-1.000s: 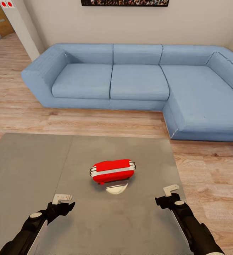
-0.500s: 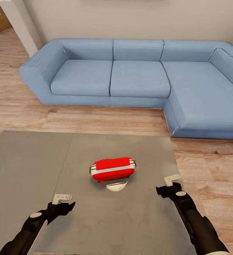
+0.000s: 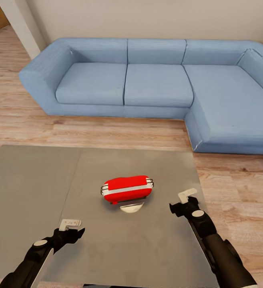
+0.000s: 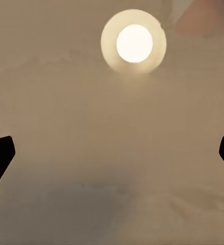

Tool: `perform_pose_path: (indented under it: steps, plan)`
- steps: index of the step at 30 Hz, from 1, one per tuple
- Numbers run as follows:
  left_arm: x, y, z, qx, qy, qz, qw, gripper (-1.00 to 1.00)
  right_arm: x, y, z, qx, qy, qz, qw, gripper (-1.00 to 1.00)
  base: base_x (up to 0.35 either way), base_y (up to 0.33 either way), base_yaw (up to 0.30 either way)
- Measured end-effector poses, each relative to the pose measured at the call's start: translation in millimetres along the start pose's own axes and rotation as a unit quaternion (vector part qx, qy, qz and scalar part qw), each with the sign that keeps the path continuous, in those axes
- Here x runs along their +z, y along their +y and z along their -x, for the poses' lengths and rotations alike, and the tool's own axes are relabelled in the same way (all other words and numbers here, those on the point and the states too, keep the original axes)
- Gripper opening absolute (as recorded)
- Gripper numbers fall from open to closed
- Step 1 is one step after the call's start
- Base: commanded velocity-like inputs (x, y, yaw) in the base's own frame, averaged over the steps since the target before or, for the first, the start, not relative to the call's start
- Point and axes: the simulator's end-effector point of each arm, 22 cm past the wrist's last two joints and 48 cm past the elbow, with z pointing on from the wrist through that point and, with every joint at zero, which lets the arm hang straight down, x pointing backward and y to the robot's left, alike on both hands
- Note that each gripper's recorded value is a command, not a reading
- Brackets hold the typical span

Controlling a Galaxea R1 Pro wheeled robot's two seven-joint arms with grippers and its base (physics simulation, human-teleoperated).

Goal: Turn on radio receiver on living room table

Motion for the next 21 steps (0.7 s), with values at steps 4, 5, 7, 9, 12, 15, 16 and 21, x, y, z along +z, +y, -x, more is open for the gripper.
perform_pose_path:
  steps: [4, 5, 7, 9, 12, 15, 16, 21]
  plan:
    - [1.6, 0, -3, 0.0, 0.003, 0.0, 1.0, 1.0, -8.4, 12, 8, -0.009, 0.006, 0.009, 0.9999, 1.0, 0.0, 0.0, 0.0]
    - [2.0, 0, -4, 0.0, 0.004, 0.0, 1.0, 1.0, -9.1, 12, 9, -0.01, 0.006, 0.01, 0.9999, 1.0, 0.0, 0.0, 0.0]
    - [2.8, 0, -5, -0.001, 0.005, 0.0, 1.0, 1.0, -12.7, 13, 14, -0.01, 0.004, 0.011, 0.9999, 1.0, 0.0, 0.0, 0.0]
    - [3.6, 0, -7, -0.001, 0.007, 0.0, 1.0, 1.0, -14.6, 14, 17, -0.01, 0.003, 0.012, 0.9999, 1.0, 0.0, 0.0, 0.0]
    - [4.7, 0, -9, -0.001, 0.009, 0.0, 1.0, 1.0, -16.9, 20, 18, -0.009, 0.006, 0.029, 0.9995, 1.0, 0.0, 0.0, 0.0]
    - [5.6, 0, -10, -0.001, 0.011, -0.001, 0.9999, 1.0, -16.6, 24, 17, -0.011, 0.008, 0.035, 0.9993, 1.0, 0.0, 0.0, 0.0]
    - [5.9, 0, -10, -0.001, 0.011, -0.001, 0.9999, 1.0, -16.2, 24, 16, -0.012, 0.009, 0.035, 0.9993, 1.0, 0.0, 0.0, 0.0]
    - [7.5, 0, -12, -0.001, 0.013, -0.001, 0.9999, 1.0, -14.3, 23, 14, -0.018, 0.012, 0.033, 0.9992, 1.0, 0.0, 0.0, 0.0]
